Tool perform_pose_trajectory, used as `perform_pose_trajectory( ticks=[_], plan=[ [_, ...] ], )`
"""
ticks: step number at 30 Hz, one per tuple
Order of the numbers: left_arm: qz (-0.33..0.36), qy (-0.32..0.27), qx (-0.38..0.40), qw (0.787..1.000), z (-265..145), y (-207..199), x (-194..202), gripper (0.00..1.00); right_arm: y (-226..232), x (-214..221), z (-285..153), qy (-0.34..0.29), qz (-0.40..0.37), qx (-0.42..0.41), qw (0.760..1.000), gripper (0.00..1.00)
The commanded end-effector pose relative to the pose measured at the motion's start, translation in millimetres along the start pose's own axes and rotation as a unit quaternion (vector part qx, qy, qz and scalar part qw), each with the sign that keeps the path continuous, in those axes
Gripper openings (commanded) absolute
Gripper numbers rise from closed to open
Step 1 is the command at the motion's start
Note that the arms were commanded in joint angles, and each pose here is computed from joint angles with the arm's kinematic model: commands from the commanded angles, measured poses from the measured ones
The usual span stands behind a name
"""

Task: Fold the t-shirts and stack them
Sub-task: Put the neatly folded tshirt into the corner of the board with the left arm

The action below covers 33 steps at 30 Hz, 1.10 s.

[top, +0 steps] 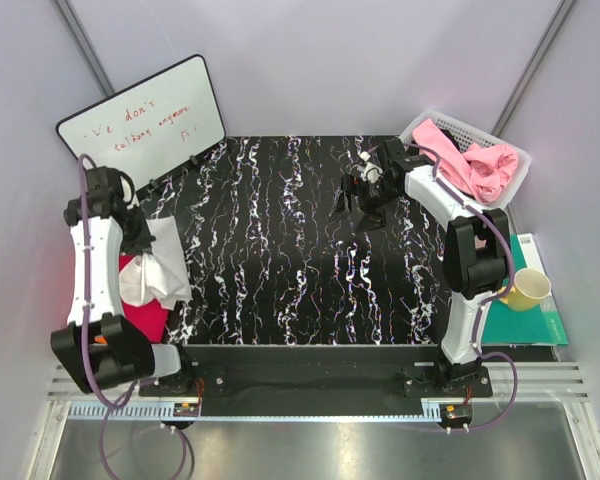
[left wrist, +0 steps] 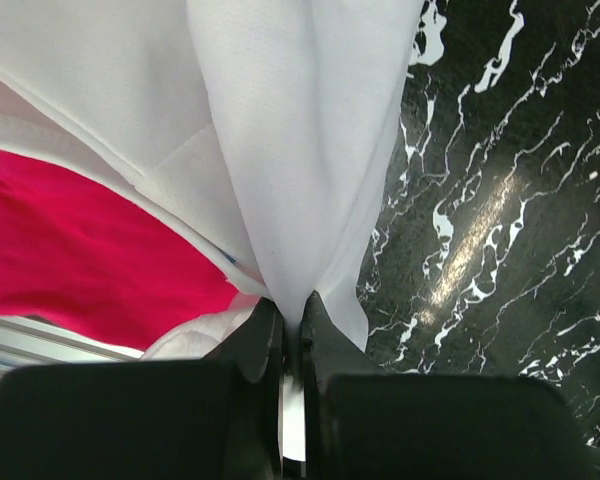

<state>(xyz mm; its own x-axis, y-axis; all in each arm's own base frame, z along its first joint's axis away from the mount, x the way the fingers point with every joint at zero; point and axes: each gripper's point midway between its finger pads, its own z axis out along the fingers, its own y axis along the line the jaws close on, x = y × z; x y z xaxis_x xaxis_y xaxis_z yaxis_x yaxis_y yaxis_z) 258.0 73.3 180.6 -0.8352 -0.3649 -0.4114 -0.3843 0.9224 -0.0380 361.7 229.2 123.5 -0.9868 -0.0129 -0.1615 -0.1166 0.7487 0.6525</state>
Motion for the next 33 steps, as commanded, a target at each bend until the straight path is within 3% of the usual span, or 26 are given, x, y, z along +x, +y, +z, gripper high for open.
perform_pose_trajectory(
  ticks=[1, 9, 18, 27, 33],
  plan=[
    [0.0, -0.031, 0.013, 0.999, -21, 4, 16, 0.0, 9, -2, -1, 0.004, -0.014, -0.009, 1.0, 1.0],
    [-0.018, -0.044, -0.009, 0.999, -31, 13, 27, 0.0, 12, -3, 5, 0.014, -0.014, -0.012, 1.0, 1.0],
    [-0.08, 0.006, -0.166, 0.983, -4, 76, 32, 0.0, 14, 0, 4, 0.017, -0.015, -0.01, 1.0, 1.0],
    [-0.164, 0.053, -0.156, 0.973, 40, 108, 27, 0.0, 14, 3, 0, 0.02, -0.016, -0.007, 1.0, 1.0],
    [-0.173, 0.056, -0.181, 0.967, 47, 126, 6, 0.02, 14, 5, 0, 0.022, -0.016, -0.005, 1.0, 1.0]
  ],
)
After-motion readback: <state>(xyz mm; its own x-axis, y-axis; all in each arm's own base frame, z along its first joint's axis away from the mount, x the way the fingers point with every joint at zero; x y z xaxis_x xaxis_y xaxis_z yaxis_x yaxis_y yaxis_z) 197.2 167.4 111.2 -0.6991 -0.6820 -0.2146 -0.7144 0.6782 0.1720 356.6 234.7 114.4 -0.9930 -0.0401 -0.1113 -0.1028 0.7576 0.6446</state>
